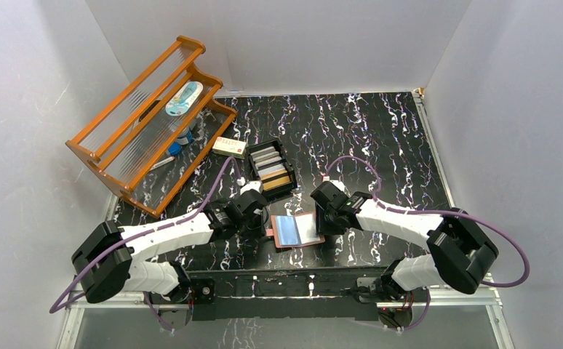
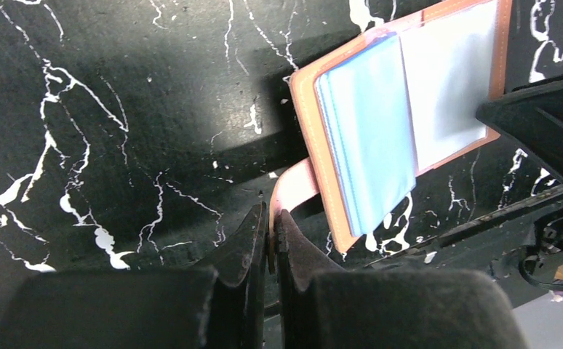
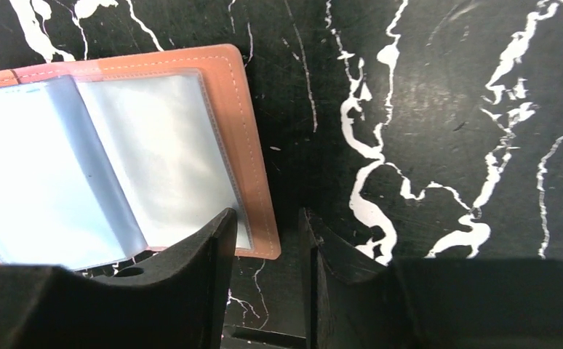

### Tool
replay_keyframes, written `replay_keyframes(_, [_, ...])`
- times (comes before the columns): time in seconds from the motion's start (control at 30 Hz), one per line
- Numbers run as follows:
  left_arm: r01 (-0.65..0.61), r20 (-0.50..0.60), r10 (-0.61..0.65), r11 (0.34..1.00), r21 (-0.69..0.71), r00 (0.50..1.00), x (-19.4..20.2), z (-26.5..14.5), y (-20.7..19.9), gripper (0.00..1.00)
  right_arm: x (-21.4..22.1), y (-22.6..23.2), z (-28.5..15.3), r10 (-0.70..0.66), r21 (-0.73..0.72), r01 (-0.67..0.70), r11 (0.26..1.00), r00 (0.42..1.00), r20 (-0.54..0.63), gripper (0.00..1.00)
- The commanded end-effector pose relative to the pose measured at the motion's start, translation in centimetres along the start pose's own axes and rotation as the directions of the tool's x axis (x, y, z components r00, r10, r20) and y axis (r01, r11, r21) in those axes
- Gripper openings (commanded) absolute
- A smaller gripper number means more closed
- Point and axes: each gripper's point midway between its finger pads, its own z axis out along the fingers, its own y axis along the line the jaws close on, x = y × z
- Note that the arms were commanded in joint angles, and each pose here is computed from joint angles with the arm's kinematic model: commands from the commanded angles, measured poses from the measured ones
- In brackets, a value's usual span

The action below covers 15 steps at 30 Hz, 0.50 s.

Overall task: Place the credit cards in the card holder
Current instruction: Open the card holder at the center of the board.

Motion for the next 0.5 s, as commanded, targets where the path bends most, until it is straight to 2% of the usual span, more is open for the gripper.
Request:
replay_keyframes(0.0, [-0.014,0.021,0.015,0.999,-0.045,1.000,0.1,-0.5,1.3,0.01,-0.5,1.7,0.4,0.038,-0.066,-0.038,0.997,0.999,-0.002,0.44])
replay_keyframes(0.13, [-0.009,0.026,0.011,0.999,-0.053,1.000,0.0,-0.7,1.5,0.02,-1.7,2.4,-0.8,0.025,-0.079,-0.023,0.997,0.999,0.024,0.44])
replay_keyframes(0.23, [-0.005,0.026,0.006,0.999,-0.042,1.000,0.0,-0.9,1.4,0.05,-3.5,3.8,-2.6,-0.008,-0.140,0.020,0.990,0.997,0.083,0.46])
replay_keyframes(0.37, [0.006,0.034,-0.005,1.000,-0.008,0.999,-0.1,-1.3,0.8,0.05,-6.5,5.4,-5.0,-0.109,-0.197,0.151,0.969,0.971,0.211,0.48])
replay_keyframes(0.47, [0.011,0.041,-0.011,1.000,0.007,0.999,-0.3,-1.6,0.6,0.05,-9.1,6.7,-6.8,-0.173,-0.224,0.262,0.939,0.921,0.349,0.49])
